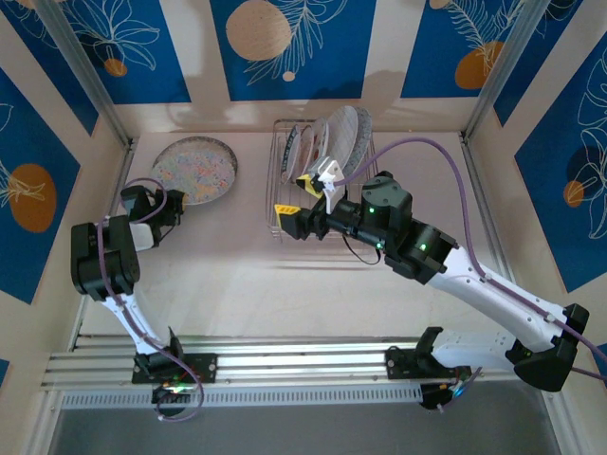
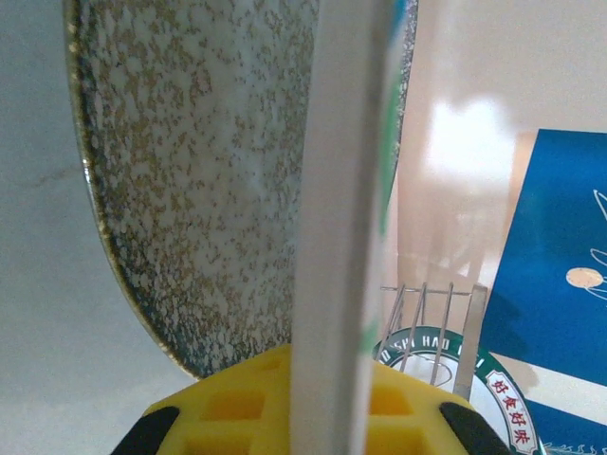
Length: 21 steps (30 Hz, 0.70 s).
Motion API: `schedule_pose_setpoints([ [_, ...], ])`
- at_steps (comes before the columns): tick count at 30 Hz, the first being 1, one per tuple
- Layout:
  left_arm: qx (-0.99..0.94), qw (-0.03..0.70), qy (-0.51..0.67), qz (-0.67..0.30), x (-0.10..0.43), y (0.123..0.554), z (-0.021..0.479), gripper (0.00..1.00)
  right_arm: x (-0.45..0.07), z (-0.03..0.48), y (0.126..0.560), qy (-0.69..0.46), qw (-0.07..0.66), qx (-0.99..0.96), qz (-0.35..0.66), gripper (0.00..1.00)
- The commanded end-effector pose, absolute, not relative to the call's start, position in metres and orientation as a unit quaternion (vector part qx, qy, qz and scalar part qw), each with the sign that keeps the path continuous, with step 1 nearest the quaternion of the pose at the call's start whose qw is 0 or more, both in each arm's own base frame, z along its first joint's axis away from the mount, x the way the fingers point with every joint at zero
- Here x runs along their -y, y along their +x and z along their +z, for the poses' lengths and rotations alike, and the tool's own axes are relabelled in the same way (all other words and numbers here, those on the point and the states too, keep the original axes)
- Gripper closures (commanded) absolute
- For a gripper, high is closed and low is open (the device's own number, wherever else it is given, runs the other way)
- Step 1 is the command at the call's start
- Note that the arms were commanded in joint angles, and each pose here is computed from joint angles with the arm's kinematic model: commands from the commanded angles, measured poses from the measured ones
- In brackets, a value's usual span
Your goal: Unload the plates from the dish rack
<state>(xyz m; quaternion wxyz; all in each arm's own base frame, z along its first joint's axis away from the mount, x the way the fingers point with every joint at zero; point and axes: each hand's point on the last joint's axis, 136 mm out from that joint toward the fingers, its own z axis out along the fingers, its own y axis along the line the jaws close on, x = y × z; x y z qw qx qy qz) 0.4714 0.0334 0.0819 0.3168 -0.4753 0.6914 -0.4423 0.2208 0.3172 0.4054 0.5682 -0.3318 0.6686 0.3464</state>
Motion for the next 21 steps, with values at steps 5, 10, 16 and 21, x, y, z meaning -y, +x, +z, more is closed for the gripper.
schedule_pose_setpoints([
  [5,-0.691,0.348,-0.442,-0.454,-0.041,0.489,0.100,1.00,-0.315,0.424,0.220,-0.323,0.578,-0.657,0.360,0.23],
  [10,-0.694,0.342,-0.443,-0.452,-0.041,0.494,0.097,1.00,-0.315,0.425,0.220,-0.322,0.578,-0.658,0.359,0.23],
  [16,-0.698,0.333,-0.449,-0.448,-0.043,0.497,0.091,0.98,-0.314,0.423,0.221,-0.321,0.576,-0.661,0.358,0.22],
  [21,-0.699,0.322,-0.454,-0.449,-0.042,0.499,0.088,0.96,-0.314,0.423,0.222,-0.319,0.576,-0.663,0.357,0.22],
])
